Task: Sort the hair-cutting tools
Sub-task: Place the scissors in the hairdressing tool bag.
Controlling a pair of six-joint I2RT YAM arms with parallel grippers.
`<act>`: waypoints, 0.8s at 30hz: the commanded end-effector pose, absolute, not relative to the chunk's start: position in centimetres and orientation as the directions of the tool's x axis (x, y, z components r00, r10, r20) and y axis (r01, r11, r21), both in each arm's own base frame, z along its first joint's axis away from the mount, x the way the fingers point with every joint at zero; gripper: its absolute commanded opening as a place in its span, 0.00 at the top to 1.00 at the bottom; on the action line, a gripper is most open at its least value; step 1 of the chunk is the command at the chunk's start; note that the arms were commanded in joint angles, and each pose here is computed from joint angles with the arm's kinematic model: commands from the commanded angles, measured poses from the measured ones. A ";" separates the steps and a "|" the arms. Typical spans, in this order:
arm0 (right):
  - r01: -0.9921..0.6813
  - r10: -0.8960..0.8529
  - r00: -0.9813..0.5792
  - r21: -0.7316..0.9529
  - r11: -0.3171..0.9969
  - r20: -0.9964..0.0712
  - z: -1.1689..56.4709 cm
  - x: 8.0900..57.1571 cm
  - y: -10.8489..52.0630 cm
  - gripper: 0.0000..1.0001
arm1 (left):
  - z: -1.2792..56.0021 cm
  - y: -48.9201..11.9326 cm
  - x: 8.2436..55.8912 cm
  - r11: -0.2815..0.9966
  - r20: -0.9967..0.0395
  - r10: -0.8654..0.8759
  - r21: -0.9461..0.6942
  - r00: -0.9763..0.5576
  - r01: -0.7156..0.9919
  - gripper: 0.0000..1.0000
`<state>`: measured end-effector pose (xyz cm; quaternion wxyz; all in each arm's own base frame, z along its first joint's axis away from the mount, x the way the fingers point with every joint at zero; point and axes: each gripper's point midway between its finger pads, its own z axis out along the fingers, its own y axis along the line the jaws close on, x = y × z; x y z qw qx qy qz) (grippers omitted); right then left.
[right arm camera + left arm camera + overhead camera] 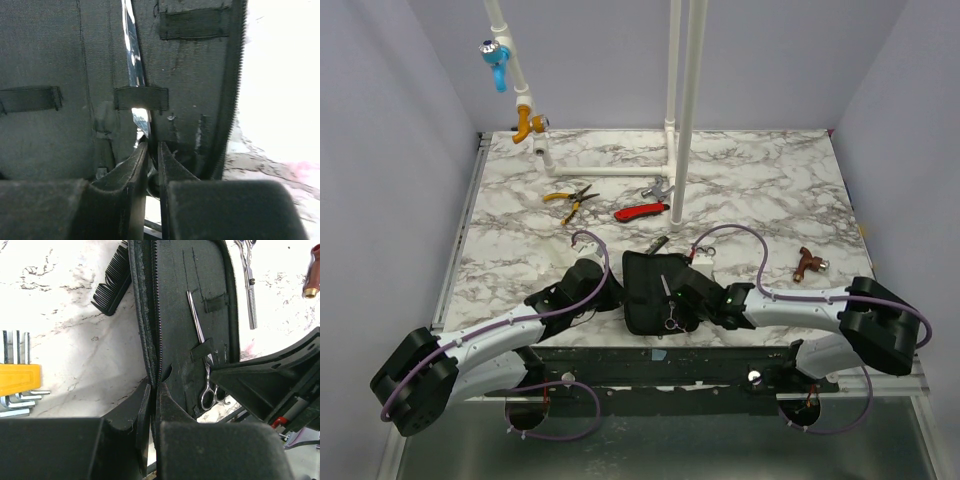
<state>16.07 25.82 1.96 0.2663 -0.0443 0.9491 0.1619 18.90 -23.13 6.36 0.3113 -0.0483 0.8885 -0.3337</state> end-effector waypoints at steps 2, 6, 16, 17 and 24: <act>-0.129 0.003 -0.880 0.246 0.961 -0.475 -1.3 15.1 24.9 0.91 | 5.8 -23.0 18.3 0.792 -0.531 -0.236 -0.590 -0.814 0.156 1.00; -0.119 0.014 -0.875 0.242 0.963 -0.484 -1.7 15.5 25.1 0.99 | 5.6 -22.9 18.2 0.796 -0.533 -0.222 -0.583 -0.816 0.164 1.00; -0.037 0.081 -0.844 0.209 0.977 -0.531 -1.5 17.1 24.4 0.99 | 5.4 -22.6 17.9 0.799 -0.537 -0.213 -0.576 -0.816 0.171 1.00; -0.024 0.092 -0.841 0.207 0.978 -0.534 -1.4 17.3 24.1 0.99 | 5.5 -22.6 17.9 0.800 -0.538 -0.213 -0.575 -0.815 0.170 1.00; 0.037 0.132 -0.829 0.181 0.983 -0.544 -1.5 17.3 22.3 0.99 | 5.5 -21.9 18.1 0.812 -0.553 -0.229 -0.563 -0.801 0.156 1.00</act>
